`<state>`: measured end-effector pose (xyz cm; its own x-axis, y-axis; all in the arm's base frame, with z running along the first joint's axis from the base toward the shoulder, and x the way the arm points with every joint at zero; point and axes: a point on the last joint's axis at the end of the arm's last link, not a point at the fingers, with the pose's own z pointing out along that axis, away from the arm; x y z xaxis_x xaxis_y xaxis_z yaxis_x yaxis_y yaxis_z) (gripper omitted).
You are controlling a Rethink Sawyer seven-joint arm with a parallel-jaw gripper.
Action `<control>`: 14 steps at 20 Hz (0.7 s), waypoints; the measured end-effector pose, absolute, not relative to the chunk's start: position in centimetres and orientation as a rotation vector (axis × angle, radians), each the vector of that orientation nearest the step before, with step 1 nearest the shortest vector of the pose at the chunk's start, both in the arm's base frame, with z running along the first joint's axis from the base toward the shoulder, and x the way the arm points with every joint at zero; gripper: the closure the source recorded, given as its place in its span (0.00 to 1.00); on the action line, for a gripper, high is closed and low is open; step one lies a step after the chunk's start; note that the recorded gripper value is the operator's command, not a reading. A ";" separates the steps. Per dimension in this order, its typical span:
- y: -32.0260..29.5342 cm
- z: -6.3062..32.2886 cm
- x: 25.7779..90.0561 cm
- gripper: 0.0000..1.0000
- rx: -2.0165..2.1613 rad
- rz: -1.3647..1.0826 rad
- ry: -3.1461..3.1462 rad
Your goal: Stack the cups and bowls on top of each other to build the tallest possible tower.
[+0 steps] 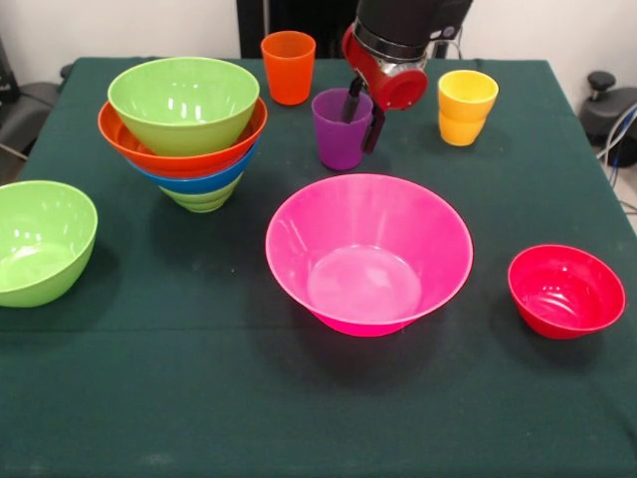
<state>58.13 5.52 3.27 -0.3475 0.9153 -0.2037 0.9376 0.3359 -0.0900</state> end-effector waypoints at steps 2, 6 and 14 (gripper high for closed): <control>5.7 3.1 58.2 0.00 1.721 -0.283 2.473; 6.2 2.8 58.4 0.00 1.714 -0.259 2.473; 6.2 2.3 58.9 0.00 1.689 -0.232 2.452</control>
